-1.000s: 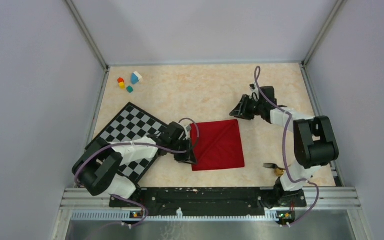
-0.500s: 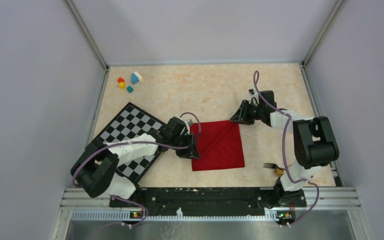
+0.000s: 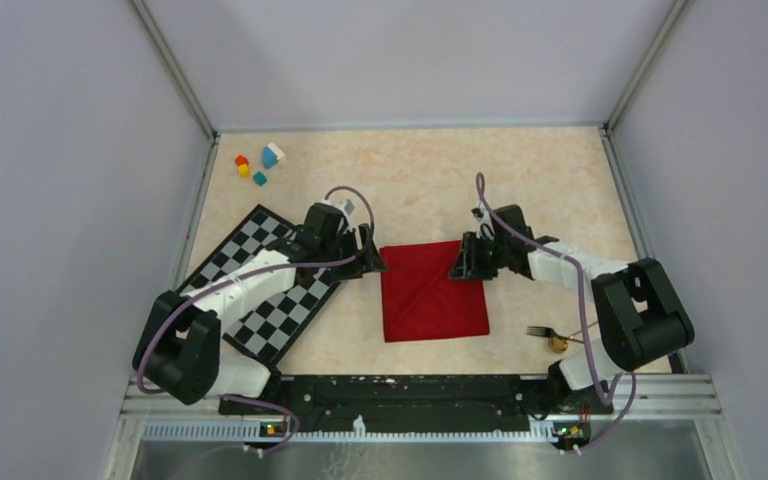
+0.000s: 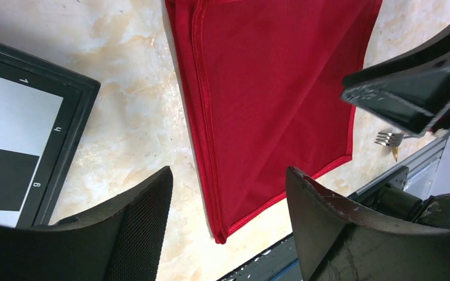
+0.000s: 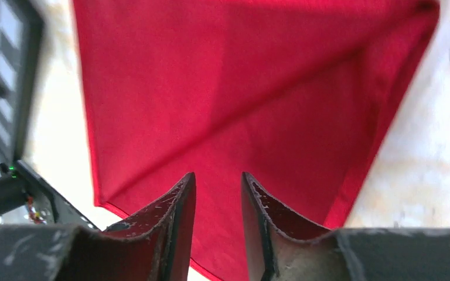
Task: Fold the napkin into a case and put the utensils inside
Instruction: Smooth out the upper triangle-folded napkin at the center of the board, then move the upper triangle-folded napkin to the center of the board.
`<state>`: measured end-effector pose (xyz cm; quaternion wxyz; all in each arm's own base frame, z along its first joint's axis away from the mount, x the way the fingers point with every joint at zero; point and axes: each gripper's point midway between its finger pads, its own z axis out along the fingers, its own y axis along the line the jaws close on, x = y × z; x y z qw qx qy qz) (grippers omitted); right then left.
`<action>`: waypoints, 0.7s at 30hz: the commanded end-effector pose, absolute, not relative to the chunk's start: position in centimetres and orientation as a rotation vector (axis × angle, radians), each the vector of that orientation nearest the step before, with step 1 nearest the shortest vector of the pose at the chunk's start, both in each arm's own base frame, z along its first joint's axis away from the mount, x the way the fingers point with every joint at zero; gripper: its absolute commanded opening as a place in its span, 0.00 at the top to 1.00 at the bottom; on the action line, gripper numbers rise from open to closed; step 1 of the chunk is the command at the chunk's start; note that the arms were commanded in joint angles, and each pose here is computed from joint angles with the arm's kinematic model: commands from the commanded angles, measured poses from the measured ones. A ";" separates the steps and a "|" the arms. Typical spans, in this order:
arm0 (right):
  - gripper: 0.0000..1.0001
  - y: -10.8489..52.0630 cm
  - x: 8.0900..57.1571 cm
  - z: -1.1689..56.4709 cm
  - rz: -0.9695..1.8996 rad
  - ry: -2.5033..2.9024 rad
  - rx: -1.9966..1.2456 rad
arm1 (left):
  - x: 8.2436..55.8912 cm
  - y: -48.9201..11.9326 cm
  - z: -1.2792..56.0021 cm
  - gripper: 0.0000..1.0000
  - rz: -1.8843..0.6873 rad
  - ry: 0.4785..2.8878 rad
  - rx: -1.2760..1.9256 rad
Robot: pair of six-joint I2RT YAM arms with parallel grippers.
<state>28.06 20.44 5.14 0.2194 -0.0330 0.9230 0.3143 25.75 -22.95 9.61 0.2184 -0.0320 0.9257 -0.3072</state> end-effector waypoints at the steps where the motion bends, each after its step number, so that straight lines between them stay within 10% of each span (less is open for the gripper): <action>1: 0.70 17.4 25.8 3.0 0.654 2.635 -0.043 | 27.2 -24.1 13.6 0.24 -0.942 2.430 -0.048; 12: 0.75 11.0 30.8 2.1 0.239 2.634 0.074 | 23.7 -22.6 13.1 0.21 -0.983 2.422 -0.081; 21: 0.45 19.4 26.5 12.7 0.200 2.487 -0.453 | 22.8 -19.6 12.9 0.16 -0.909 2.369 -0.149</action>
